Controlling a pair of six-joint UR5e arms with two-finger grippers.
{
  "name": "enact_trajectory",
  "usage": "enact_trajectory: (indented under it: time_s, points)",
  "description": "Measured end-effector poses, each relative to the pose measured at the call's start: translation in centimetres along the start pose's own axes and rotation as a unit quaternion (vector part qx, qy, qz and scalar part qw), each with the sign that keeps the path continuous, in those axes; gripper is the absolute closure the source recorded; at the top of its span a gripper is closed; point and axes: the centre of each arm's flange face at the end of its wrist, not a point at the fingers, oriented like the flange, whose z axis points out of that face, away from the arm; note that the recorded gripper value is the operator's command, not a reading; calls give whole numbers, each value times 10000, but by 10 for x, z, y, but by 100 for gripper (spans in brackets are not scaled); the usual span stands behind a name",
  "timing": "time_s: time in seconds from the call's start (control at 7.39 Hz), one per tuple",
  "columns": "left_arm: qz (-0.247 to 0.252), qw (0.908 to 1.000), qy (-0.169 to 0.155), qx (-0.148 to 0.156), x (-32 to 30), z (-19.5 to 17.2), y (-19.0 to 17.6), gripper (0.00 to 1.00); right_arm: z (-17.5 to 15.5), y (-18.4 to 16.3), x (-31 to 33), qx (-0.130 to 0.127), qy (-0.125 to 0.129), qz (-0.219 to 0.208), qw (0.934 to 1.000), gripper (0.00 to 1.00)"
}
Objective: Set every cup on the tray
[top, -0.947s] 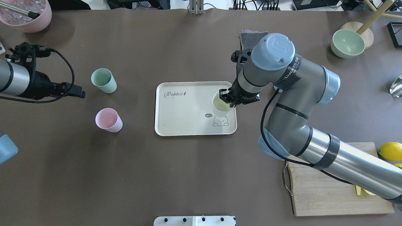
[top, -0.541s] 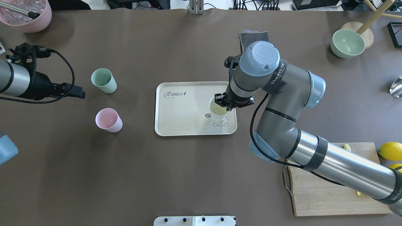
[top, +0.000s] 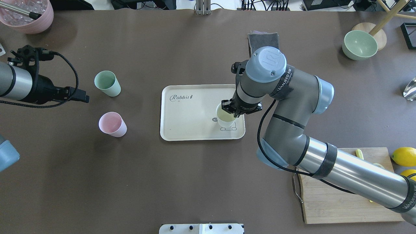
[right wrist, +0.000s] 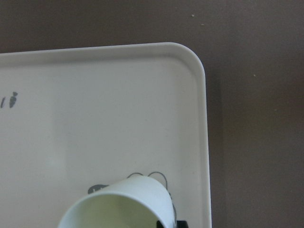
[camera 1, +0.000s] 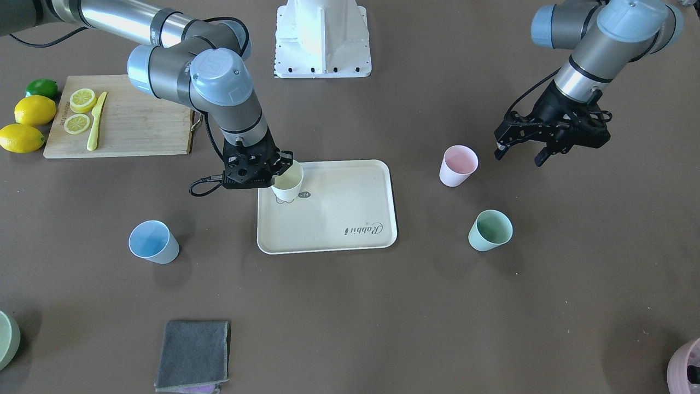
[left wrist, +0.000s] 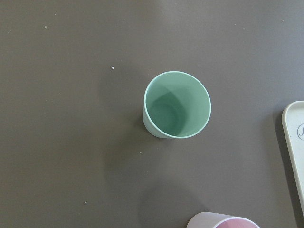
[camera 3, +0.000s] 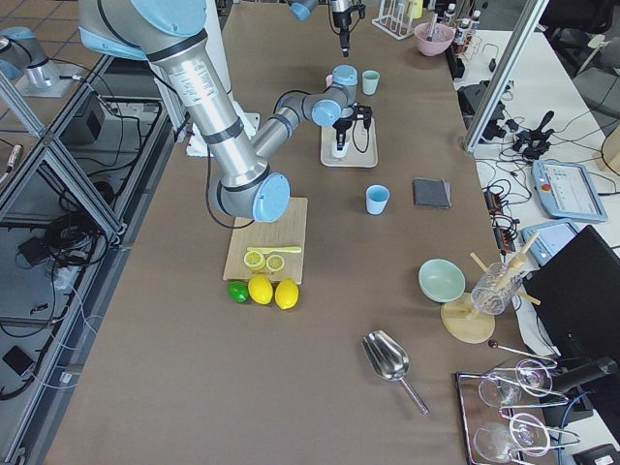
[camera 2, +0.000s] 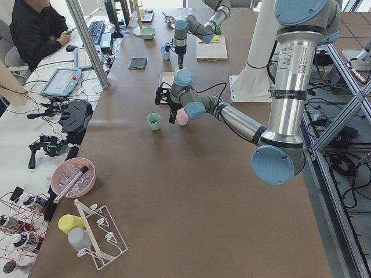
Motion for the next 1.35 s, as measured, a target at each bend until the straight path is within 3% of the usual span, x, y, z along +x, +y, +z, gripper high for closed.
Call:
enact_trajectory:
  time_s: [0.27,0.68,0.81,0.95,1.08,1.35]
  points:
    - [88,9999,-72,-8,13,15,15,3,-18,-12,4,138,-81,146,9998,0]
    - [142,9991,-395,-63,32,50,44,7,-59,-41,25,149,-295,344,9989,0]
    - [157,9989,-430,-84,35,57,46,24,-71,-47,31,139,-367,393,9985,0]
    - [170,9988,-439,-108,39,64,46,59,-79,-52,35,132,-419,431,9981,0]
    - [200,9987,-448,-119,44,70,48,82,-86,-58,41,135,-453,471,9978,0]
    - [234,9986,-467,-95,50,78,52,100,-96,-70,54,174,-447,517,9975,0]
